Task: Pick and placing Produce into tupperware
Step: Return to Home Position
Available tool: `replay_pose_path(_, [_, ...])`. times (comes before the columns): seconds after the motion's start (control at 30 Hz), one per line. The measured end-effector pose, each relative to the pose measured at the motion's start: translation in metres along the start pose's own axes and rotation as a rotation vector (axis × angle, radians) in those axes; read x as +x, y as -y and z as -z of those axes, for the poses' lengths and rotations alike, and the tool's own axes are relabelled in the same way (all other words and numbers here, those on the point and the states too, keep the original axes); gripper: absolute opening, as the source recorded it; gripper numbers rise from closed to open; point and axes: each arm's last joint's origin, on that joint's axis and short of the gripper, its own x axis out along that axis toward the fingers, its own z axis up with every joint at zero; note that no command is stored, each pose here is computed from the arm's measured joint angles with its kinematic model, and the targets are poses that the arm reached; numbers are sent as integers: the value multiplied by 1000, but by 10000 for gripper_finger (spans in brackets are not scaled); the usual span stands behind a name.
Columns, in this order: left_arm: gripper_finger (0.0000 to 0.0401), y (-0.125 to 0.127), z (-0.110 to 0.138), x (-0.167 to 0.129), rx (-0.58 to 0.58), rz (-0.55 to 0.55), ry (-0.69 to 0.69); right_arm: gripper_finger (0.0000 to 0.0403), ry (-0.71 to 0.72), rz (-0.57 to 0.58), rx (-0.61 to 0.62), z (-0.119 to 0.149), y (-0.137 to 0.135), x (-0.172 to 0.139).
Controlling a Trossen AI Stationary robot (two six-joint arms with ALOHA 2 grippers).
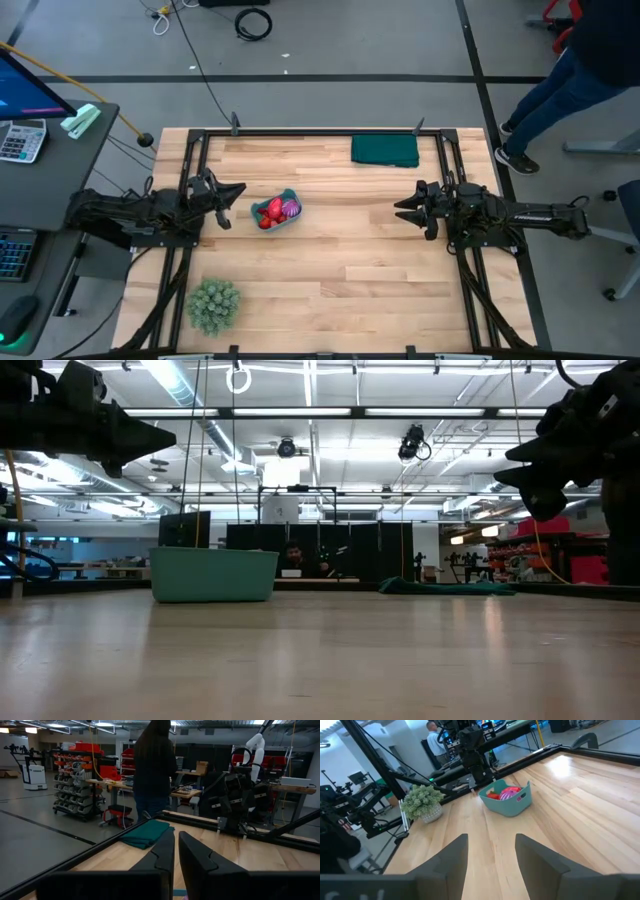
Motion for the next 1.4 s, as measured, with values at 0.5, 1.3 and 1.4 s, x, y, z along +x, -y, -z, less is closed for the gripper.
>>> replay_pose_path(0.5, [36,0,0,0,0,0,0,172,1,0,0,0,0,0])
replay_pose_path(1.3, [34,0,0,0,0,0,0,172,1,0,0,0,0,0])
replay_pose_path(1.4, [38,1,0,0,-1,9,-2,172,1,0,0,0,0,0])
